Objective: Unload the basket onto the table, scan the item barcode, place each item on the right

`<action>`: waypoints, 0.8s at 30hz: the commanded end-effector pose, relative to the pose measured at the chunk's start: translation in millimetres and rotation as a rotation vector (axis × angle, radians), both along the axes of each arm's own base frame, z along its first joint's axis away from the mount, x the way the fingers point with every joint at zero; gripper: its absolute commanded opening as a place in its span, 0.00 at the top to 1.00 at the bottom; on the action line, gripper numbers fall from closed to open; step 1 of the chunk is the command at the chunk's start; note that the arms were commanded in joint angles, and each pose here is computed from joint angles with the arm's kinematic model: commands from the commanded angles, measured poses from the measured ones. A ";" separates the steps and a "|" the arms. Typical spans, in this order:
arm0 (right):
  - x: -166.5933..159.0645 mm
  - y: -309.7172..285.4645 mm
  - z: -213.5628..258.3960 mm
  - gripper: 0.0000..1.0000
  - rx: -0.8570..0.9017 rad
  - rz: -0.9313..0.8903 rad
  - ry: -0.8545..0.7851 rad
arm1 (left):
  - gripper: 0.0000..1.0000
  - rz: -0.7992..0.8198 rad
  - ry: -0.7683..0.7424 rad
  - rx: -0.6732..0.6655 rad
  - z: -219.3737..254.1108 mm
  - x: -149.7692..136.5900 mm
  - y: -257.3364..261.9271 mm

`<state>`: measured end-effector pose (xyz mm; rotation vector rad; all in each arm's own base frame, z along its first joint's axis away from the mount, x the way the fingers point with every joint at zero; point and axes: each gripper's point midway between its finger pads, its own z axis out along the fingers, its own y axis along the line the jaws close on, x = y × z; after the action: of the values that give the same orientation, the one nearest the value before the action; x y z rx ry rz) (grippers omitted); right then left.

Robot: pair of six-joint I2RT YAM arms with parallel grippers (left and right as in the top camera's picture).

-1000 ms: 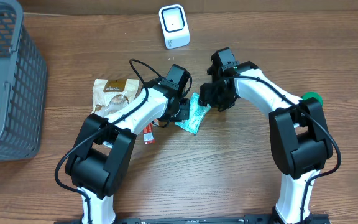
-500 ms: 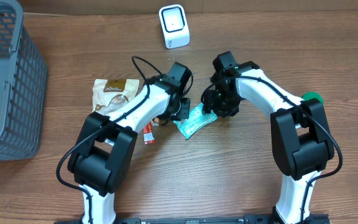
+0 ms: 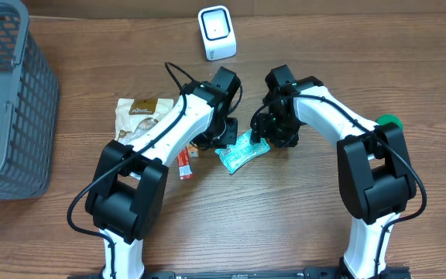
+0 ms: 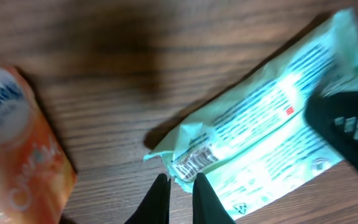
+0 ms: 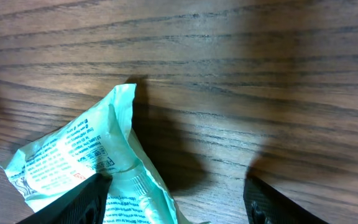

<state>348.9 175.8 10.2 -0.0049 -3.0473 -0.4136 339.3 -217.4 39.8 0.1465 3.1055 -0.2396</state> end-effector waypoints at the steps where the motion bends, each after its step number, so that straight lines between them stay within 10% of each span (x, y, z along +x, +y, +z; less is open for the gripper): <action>1: -3.7 -2.6 1.3 0.29 -0.007 0.001 -0.001 | 0.92 0.012 0.069 -0.008 -20.6 -19.7 -0.4; 24: -12.8 25.5 3.6 0.44 0.173 0.008 0.041 | 0.91 0.039 0.060 -0.027 -46.7 -25.8 1.2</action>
<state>344.9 188.7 9.9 -0.0058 -3.0110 -0.5344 322.0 -217.8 5.4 0.0948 3.1279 -0.3093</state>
